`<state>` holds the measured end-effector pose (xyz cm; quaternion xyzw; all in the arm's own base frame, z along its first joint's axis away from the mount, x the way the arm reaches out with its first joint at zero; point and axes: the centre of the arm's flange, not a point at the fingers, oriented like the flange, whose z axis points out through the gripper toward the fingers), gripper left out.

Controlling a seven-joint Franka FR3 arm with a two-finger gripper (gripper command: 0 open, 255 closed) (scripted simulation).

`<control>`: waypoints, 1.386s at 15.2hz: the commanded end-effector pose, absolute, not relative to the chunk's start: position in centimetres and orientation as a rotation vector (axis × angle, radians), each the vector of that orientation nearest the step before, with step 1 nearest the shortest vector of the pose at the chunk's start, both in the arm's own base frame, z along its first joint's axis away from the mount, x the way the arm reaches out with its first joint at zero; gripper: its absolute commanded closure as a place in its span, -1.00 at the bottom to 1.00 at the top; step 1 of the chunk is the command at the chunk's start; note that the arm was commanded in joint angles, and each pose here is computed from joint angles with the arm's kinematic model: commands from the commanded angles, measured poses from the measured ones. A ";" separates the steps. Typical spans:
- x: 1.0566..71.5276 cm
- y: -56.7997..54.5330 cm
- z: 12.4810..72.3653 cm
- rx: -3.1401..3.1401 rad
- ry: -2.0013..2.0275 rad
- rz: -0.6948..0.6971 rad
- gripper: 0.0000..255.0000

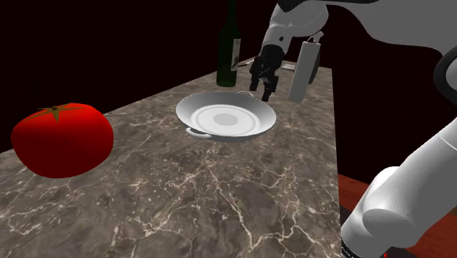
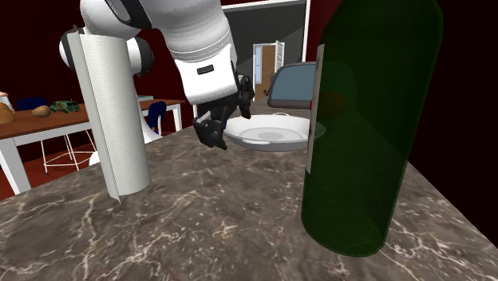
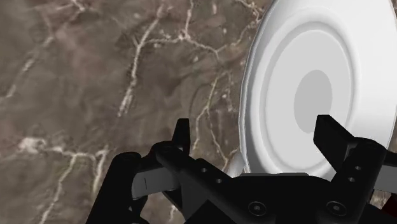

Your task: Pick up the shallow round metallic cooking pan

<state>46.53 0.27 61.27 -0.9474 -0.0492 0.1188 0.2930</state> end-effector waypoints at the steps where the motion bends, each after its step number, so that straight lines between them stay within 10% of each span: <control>1: 46.5 0.3 60.8 -2.524 -0.131 0.316 -1.00; 2: 46.4 0.3 60.8 -2.524 -0.131 0.316 1.00; 21: 46.5 0.3 66.1 -2.524 -0.131 0.316 1.00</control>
